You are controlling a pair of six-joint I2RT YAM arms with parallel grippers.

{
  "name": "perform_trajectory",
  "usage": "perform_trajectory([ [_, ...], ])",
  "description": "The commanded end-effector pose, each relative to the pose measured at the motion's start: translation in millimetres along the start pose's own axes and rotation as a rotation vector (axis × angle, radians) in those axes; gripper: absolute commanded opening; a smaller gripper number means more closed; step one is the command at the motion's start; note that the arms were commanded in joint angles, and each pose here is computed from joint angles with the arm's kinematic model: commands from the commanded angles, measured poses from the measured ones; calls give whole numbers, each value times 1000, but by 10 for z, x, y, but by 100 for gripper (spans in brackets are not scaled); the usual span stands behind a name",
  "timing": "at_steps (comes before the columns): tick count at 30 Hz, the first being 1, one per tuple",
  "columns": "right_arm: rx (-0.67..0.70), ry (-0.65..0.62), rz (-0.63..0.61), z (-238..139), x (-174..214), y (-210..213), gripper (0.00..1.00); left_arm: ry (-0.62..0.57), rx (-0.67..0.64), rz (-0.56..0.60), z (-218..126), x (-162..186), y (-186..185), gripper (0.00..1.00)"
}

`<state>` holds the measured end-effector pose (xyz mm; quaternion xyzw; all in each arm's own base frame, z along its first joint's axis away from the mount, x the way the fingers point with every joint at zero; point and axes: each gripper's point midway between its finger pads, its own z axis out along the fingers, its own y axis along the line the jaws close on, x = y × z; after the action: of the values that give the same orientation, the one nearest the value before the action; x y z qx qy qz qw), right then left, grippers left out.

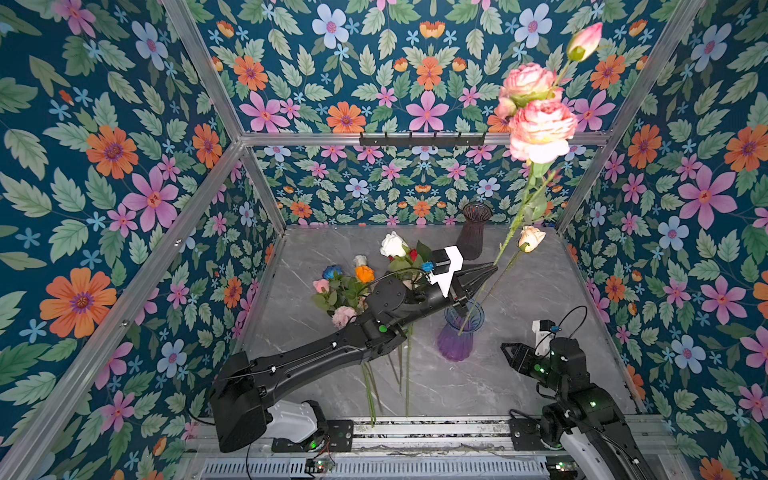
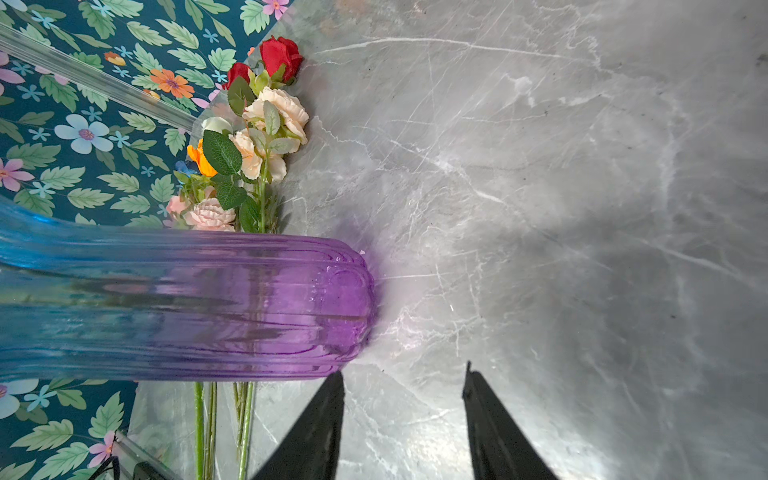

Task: Arrange the flowers into the vase
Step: 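Carry the pink rose with the left gripper over the purple vase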

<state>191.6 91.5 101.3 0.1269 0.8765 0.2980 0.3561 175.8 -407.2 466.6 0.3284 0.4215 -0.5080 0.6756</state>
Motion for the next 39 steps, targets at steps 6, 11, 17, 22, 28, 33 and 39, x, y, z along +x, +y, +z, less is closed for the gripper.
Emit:
perform_trajectory([
  [6,-9,-12,-5,1,-28,21,48,-71,-97,102,96,-29,78,0],
  [11,-10,-12,-6,0,-29,25,48,-120,-94,111,138,-273,19,0],
  [17,-10,-13,-5,-1,-30,24,48,-102,-121,153,168,-345,38,0],
  [22,-10,-13,-5,-1,-30,24,49,-73,-174,158,115,-231,123,0],
  [28,-10,-12,-5,-1,-30,24,48,-35,-276,135,23,-9,302,0],
  [33,-10,-11,-5,2,-26,22,48,-21,-372,80,-74,127,460,0],
  [39,-11,-12,-5,1,-29,25,48,3,-474,-39,-138,341,631,0],
])
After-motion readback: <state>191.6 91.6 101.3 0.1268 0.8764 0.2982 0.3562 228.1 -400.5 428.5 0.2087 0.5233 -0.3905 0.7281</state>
